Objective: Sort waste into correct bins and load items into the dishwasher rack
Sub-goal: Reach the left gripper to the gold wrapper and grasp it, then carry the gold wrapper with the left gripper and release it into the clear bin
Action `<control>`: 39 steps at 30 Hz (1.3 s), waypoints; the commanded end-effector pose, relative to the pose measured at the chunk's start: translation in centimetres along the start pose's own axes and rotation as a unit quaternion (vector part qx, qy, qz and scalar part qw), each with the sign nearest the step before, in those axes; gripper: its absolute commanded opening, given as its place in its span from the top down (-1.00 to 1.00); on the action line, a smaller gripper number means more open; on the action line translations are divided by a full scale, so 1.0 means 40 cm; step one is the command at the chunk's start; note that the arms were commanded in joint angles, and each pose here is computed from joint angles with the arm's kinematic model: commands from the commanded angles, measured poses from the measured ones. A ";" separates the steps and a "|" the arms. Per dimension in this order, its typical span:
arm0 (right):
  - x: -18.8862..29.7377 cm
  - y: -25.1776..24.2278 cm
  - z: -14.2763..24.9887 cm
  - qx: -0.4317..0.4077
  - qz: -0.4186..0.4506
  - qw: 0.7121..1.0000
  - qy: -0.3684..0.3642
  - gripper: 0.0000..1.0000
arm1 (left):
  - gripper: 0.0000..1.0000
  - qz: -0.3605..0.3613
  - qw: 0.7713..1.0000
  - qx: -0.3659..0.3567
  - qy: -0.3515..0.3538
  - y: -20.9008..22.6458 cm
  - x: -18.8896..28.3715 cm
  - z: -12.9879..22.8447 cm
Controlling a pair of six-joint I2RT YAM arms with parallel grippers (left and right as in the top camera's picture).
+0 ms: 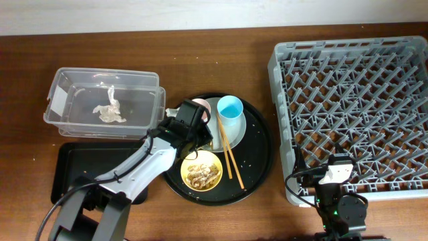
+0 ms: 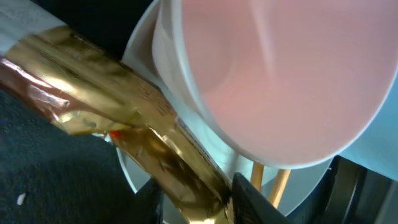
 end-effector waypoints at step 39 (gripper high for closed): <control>0.000 -0.001 0.006 0.002 0.003 1.000 0.003 -0.97 | 0.99 0.138 0.987 -0.010 -0.078 -0.086 0.328 -0.033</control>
Point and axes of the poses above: each gripper's point midway between its finger pads, its own x axis back along the fingers, its own y axis along the line the jaws close on, z = x × y, the point moved 3 cm from there along x, back along the fingers, and after that the axes turned 9 degrees about x, right-handed, at the moved point
